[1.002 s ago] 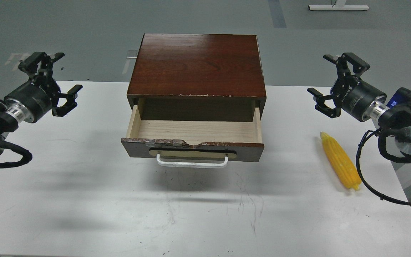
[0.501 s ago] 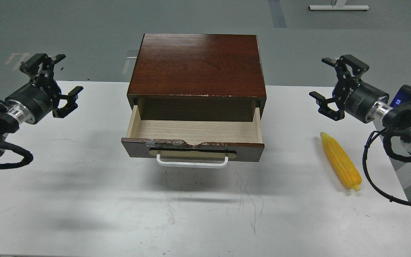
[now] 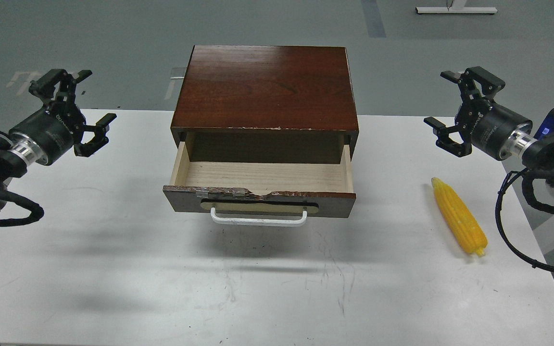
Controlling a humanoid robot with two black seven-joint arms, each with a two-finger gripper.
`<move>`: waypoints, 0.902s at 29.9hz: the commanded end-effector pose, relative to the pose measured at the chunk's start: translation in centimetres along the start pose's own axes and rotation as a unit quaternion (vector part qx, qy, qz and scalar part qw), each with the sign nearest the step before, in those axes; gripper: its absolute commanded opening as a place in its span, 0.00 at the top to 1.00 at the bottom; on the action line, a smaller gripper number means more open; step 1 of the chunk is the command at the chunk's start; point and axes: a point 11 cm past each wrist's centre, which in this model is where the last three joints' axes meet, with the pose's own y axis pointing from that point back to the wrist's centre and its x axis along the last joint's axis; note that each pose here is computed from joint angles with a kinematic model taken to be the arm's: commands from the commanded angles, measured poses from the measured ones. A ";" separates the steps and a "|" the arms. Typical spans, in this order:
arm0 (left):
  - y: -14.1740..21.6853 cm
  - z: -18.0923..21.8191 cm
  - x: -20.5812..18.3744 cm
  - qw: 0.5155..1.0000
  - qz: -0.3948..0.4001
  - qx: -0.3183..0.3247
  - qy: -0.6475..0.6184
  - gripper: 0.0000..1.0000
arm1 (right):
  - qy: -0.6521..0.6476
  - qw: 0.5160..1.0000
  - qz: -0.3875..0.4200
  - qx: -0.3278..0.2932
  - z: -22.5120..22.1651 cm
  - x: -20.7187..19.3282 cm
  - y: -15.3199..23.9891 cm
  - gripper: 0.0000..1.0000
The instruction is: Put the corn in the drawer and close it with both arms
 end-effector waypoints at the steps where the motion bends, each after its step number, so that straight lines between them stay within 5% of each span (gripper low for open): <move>1: 0.4 -0.1 0.5 1.000 0.005 0.004 -0.004 0.02 | 0.185 0.979 -0.017 -0.080 0.0 0.4 2.0 0.01; 7: 0.9 -1.4 0.6 1.000 0.010 0.011 0.005 0.02 | 0.502 0.848 -0.032 -0.165 -2.4 1.6 3.8 0.00; 12: 1.1 -1.4 0.8 1.000 0.014 0.011 0.004 0.02 | 0.599 0.768 -0.072 -0.214 -0.5 1.0 5.7 0.01; 18: 1.4 -1.4 1.2 1.000 0.018 0.014 0.002 0.02 | 0.602 0.736 -0.122 -0.285 5.3 1.3 7.3 0.02; 27: 2.1 -2.5 1.6 0.999 0.024 0.025 0.006 0.02 | 0.634 0.689 -0.137 -0.323 7.8 2.5 7.7 0.04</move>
